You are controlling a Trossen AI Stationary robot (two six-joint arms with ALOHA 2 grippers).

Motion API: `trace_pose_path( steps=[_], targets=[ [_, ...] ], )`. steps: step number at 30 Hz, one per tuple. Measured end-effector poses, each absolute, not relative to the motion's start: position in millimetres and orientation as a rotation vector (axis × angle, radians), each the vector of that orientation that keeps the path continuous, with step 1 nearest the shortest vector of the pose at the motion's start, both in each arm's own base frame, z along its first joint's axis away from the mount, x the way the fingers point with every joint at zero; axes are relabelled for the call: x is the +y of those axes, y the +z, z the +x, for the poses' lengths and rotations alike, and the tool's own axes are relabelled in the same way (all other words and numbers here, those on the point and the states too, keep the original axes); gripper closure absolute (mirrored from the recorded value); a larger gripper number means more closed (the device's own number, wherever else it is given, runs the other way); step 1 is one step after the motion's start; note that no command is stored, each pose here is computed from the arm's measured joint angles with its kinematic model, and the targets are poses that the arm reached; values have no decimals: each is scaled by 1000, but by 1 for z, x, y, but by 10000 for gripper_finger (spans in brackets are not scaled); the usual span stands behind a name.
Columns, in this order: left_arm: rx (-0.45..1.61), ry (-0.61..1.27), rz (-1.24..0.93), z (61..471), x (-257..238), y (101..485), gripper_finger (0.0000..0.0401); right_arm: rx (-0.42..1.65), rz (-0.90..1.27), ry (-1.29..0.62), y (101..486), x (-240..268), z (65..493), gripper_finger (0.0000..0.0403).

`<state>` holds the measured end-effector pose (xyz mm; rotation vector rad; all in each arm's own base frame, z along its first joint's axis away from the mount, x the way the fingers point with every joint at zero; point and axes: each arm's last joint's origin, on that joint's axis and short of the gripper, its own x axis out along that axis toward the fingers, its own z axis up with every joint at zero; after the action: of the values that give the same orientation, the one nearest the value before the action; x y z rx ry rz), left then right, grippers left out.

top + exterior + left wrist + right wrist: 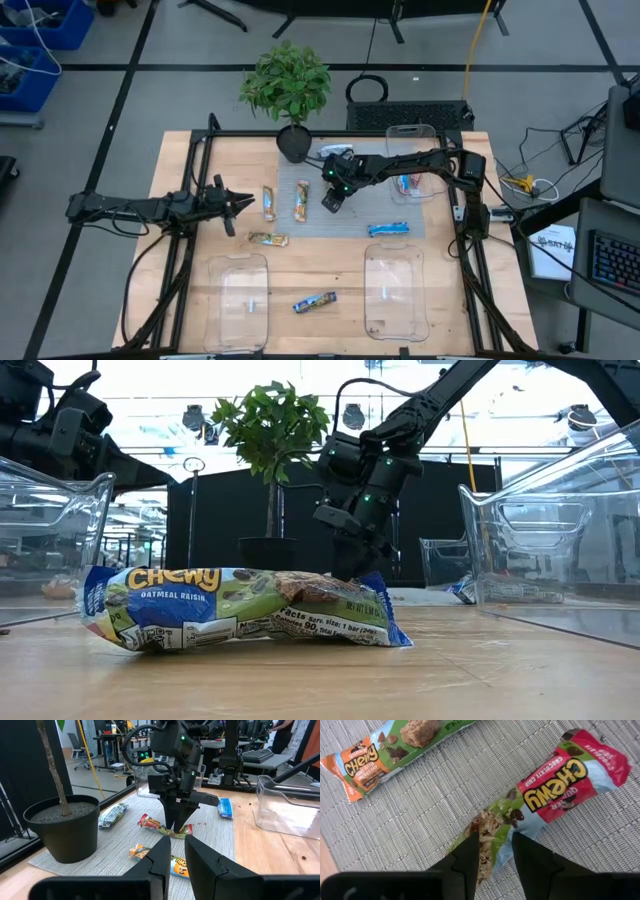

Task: Pick and place Granola Bars by type
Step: Put the red granola bar into the top transparent bin

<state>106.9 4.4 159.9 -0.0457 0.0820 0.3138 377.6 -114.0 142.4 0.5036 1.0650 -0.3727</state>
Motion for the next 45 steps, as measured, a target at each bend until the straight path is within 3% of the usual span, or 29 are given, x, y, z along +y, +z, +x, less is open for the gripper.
trace_pose_path(
  steps=[8, 15, 20, 26, 32, 39, 45],
  targets=[
    [83, 314, -43, 107, 4, 160, 339, 1075, 451, -344, 142, -114, 378, 395],
    [83, 314, -42, 107, 4, 160, 339, 1050, 359, -340, 146, -107, 381, 402],
    [83, 314, -41, 107, 4, 160, 339, 973, 298, -329, 172, -100, 381, 403],
    [82, 314, -42, 107, 4, 160, 339, 924, 413, -268, 193, -91, 377, 400],
    [82, 314, -46, 107, 4, 160, 339, 1027, 456, -91, 189, -69, 374, 330],
    [82, 314, -46, 107, 4, 160, 339, 1052, 455, -252, 187, -73, 371, 207],
    [79, 314, -66, 107, 4, 160, 339, 1045, 448, -356, 184, -80, 370, 169]
  ],
)
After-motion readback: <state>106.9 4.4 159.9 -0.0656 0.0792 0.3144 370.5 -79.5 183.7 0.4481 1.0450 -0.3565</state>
